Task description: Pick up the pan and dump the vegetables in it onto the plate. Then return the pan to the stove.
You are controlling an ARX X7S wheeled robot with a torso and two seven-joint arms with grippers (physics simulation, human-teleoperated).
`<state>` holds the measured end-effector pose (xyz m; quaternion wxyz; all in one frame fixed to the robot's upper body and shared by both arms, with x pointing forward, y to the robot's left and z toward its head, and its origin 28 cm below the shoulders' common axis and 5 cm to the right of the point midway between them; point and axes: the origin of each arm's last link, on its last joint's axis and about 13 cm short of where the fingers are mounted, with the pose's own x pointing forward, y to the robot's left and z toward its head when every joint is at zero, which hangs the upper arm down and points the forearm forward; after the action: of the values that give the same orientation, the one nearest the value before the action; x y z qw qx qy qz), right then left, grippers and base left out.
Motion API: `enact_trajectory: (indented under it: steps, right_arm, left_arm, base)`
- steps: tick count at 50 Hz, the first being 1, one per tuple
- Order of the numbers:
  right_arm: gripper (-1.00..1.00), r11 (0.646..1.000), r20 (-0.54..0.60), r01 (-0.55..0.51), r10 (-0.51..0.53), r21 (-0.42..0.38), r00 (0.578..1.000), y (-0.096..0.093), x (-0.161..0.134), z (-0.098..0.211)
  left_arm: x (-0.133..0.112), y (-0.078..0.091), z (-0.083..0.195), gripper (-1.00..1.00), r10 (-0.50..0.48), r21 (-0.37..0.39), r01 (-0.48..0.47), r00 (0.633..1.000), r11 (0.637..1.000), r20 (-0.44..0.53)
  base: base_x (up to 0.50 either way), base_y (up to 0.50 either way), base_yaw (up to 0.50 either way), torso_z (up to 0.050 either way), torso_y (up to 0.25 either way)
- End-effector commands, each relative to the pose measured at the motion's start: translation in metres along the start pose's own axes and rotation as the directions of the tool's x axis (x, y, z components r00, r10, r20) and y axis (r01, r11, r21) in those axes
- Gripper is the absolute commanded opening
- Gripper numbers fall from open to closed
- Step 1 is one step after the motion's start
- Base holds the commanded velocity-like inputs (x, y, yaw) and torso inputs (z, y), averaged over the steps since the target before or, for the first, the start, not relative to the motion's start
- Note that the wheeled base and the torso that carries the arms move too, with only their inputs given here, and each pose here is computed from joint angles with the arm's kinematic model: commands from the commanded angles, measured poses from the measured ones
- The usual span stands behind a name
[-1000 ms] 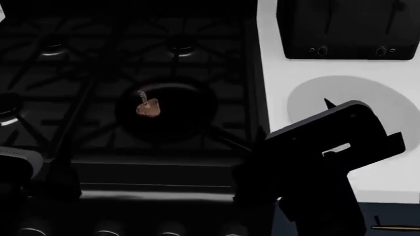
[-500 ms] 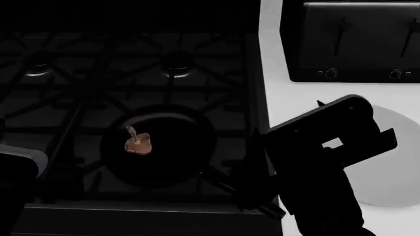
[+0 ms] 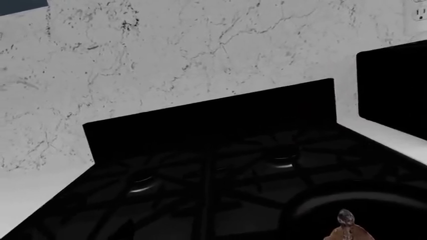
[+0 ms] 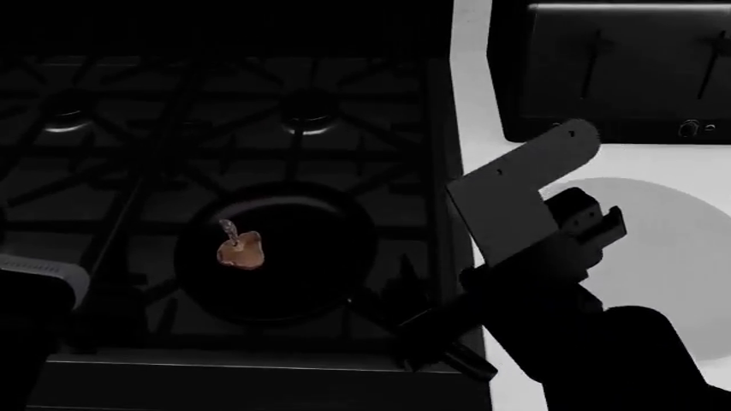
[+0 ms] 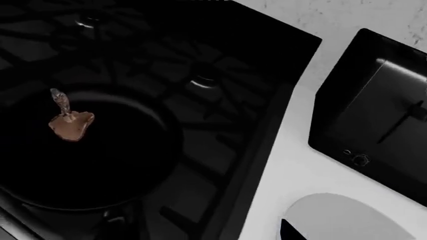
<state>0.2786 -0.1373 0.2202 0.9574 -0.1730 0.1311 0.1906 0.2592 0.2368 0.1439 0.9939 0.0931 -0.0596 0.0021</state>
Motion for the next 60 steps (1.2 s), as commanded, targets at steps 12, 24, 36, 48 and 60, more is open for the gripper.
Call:
enact_trajectory:
  steps: [12,24,36,48,60]
  right_arm:
    - [1.0,0.988,-0.101,-0.149,0.146,-0.026,0.984,0.004,0.024,-0.001]
    - [1.0,0.979,-0.104,-0.193,0.186,-0.058,0.977,0.016,0.018,0.001]
    - [1.0,0.969,-0.094,-0.231,0.223,-0.092,0.97,0.028,0.009,0.008]
    - [1.0,0.971,-0.154,-0.238,0.233,-0.014,0.96,0.021,0.034,-0.018]
    - [1.0,0.957,-0.193,-0.29,0.288,0.015,0.938,0.026,0.058,-0.03]
  left_arm:
    - [-0.004,0.002,-0.006,1.0,0.003,-0.025,-0.003,1.0,1.0,0.02]
    - [-0.005,0.0,-0.005,1.0,-0.008,-0.028,0.008,1.0,1.0,0.019]
    - [-0.008,0.001,-0.002,1.0,-0.012,-0.038,0.013,1.0,0.999,0.021]
    - [-0.008,-0.001,0.0,1.0,-0.017,-0.031,0.018,1.0,0.999,0.026]
    - [-0.01,-0.001,-0.003,1.0,-0.015,-0.032,0.016,1.0,0.999,0.024]
  base:
    - [0.0,0.0,0.0,0.0,0.0]
    - [0.0,0.0,0.0,0.0,0.0]
    - [0.0,0.0,0.0,0.0,0.0]
    - [0.0,0.0,0.0,0.0,0.0]
    - [0.0,0.0,0.0,0.0,0.0]
